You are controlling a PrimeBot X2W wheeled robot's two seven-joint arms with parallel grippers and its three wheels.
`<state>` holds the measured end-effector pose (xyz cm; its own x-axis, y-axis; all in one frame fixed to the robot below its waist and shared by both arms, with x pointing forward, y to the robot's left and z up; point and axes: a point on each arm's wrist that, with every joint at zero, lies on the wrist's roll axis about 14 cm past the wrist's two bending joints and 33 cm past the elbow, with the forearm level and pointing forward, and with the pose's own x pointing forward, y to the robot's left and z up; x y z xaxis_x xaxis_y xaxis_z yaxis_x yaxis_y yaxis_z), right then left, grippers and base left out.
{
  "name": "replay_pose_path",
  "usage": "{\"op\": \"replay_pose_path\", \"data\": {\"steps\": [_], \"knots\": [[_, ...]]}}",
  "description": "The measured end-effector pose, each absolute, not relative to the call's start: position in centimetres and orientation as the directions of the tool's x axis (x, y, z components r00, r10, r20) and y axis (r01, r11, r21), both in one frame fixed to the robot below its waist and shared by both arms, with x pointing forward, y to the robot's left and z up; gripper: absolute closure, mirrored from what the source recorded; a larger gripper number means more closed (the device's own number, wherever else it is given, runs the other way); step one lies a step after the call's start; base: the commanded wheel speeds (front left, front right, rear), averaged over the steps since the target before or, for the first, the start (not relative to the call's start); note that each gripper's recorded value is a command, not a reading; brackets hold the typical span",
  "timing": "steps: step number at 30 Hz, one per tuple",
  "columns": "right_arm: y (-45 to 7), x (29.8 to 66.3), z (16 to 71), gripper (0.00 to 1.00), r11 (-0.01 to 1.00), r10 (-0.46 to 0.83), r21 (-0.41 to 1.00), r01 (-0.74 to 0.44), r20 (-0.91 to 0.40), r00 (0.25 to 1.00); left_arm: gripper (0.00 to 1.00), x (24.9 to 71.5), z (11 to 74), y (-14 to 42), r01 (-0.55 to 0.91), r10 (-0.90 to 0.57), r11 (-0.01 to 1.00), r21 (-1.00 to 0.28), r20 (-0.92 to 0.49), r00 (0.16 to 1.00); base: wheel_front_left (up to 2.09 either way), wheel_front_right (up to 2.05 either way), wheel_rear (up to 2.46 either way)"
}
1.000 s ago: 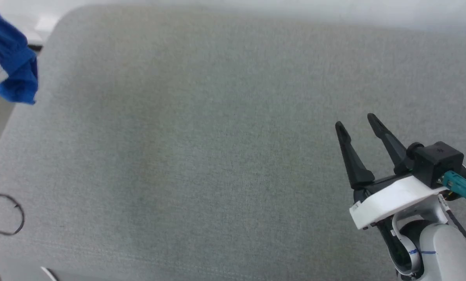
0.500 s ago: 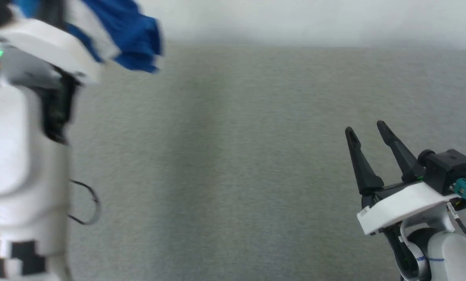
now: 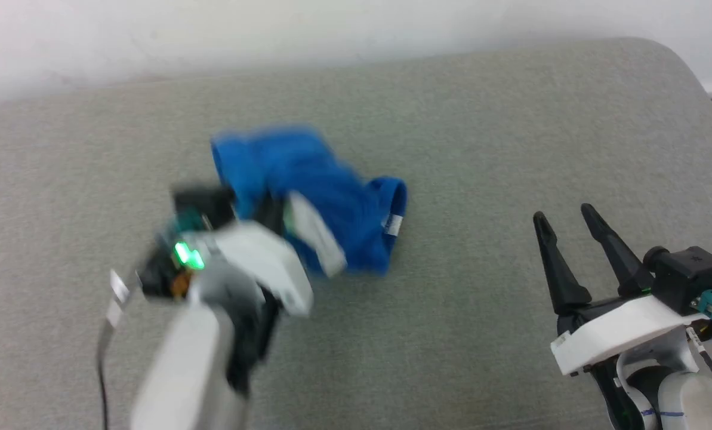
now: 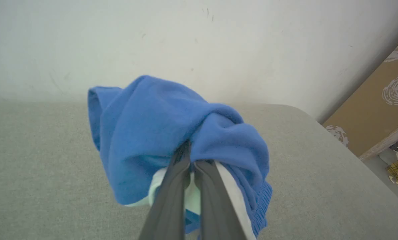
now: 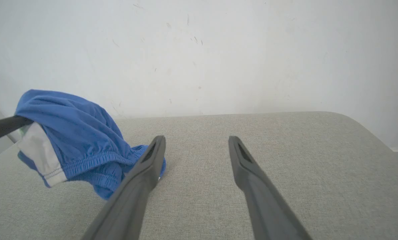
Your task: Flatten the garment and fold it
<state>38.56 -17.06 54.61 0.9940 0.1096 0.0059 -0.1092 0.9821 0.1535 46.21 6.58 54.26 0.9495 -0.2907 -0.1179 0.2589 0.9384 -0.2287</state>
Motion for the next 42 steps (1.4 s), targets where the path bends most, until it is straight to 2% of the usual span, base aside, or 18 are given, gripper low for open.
{"op": "replay_pose_path", "data": {"steps": [6,7,8,9,20,25,29,35,42], "knots": [[-17.7,38.4,53.8,0.00,0.983,0.091,0.162,-0.087,-0.017,0.996,1.00,41.7,46.3,4.4,0.253,-0.339,0.924,-0.288,-0.306,0.890,0.00,0.00,0.00],[-17.7,38.4,53.6,0.00,0.983,0.091,0.164,-0.086,-0.021,0.996,0.69,41.3,45.7,4.4,0.249,-0.338,0.924,-0.291,-0.316,0.886,0.00,0.00,0.00],[-17.7,38.3,53.6,0.00,0.983,0.089,0.164,-0.085,-0.022,0.996,0.15,41.0,45.5,4.3,0.250,-0.340,0.923,-0.292,-0.317,0.886,0.00,0.00,0.00],[-17.7,38.3,53.5,0.00,0.983,0.088,0.165,-0.083,-0.023,0.996,0.00,40.8,45.5,4.2,0.253,-0.340,0.923,-0.289,-0.309,0.888,0.00,0.00,0.00],[-16.7,37.8,54.0,0.00,0.977,0.118,0.179,-0.115,-0.008,0.993,0.00,40.1,53.8,6.7,0.277,-0.282,0.937,-0.211,0.008,0.959,0.00,0.00,0.00],[-15.4,38.1,53.8,0.00,0.970,0.161,0.188,-0.154,-0.022,0.987,0.00,39.8,56.8,11.1,0.182,-0.168,0.968,-0.171,0.094,0.981,0.00,0.00,0.00],[-13.3,38.2,52.1,0.00,0.960,0.228,0.194,-0.203,-0.115,0.967,0.00,39.3,58.1,14.8,0.093,-0.076,0.986,-0.136,0.127,0.989,0.00,0.00,0.00],[-9.5,37.8,48.6,0.00,0.926,0.368,0.210,-0.315,-0.311,0.876,0.00,37.9,59.0,19.2,-0.019,0.033,0.996,-0.092,0.149,0.988,0.00,0.00,0.00],[-5.5,36.8,45.1,0.00,0.848,0.529,0.276,-0.452,-0.496,0.689,0.00,36.7,59.0,21.7,-0.086,0.097,0.993,-0.077,0.146,0.985,0.00,0.00,0.00]]}}
